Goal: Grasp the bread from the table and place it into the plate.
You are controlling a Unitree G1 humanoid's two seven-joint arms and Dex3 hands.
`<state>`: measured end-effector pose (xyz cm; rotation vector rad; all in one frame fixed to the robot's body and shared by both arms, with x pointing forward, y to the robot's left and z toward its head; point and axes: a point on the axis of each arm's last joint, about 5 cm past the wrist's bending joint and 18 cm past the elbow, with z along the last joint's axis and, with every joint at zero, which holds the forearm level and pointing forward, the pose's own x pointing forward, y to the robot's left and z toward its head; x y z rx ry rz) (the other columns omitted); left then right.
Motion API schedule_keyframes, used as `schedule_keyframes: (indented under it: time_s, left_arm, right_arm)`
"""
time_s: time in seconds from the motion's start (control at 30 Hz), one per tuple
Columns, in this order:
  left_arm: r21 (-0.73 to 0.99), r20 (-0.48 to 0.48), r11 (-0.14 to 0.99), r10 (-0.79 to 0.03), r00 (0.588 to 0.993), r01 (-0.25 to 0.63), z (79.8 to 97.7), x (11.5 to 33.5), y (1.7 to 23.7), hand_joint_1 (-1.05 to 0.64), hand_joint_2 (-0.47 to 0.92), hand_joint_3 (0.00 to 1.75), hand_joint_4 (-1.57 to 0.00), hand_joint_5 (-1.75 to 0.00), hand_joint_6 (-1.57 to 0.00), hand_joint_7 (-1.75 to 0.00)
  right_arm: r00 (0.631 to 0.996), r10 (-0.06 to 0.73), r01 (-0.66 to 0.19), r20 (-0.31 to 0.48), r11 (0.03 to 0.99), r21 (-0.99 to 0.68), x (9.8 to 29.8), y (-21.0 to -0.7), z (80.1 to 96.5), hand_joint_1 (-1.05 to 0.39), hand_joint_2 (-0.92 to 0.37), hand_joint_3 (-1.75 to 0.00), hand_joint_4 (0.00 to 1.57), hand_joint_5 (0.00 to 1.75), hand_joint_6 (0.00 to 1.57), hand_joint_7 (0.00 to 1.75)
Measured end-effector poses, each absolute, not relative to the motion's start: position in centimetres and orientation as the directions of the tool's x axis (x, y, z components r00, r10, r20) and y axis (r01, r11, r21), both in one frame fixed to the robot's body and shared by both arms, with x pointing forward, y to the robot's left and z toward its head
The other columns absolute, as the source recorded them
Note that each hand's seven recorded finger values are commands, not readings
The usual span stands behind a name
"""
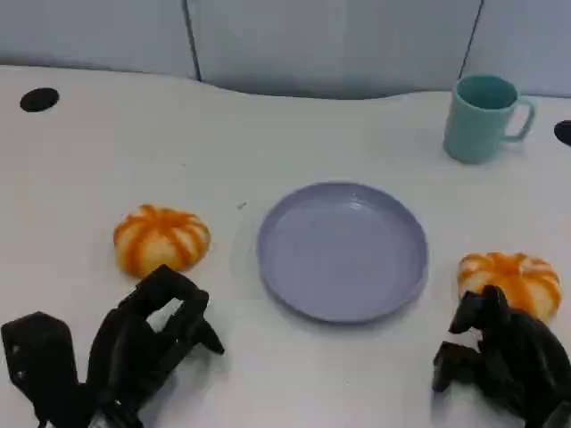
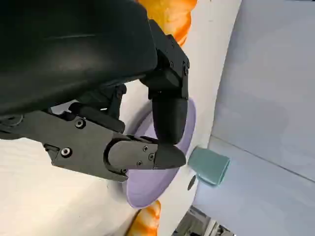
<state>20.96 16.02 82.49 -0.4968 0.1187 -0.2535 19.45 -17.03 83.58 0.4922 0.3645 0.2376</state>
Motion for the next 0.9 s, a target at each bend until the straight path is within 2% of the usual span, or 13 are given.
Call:
schedule_keyframes:
  time_s: [0.43, 0.9]
  left_arm:
    - [-0.484, -0.052, 0.849, -0.270, 0.961, 0.212, 82.51, 20.98, 16.04, -0.50, 0.92, 0.33, -0.74, -1.75, -0.48, -1.75]
    - [-0.489, -0.051, 0.847, -0.269, 0.962, 0.211, 82.43, 20.96, 16.10, -0.50, 0.92, 0.33, -0.74, -1.75, -0.48, -1.75]
  right_arm:
    - [0.907, 0.308, -0.131, -0.286, 0.855, 0.502, 19.50, -17.02, 83.61, -0.44, -0.92, -0.48, 1.35, 1.22, 1.19, 1.24]
    - [0.908, 0.318, -0.139, -0.273, 0.842, 0.520, 19.56, -17.11, 83.41, -0.45, -0.92, -0.48, 1.37, 1.17, 1.21, 1.18]
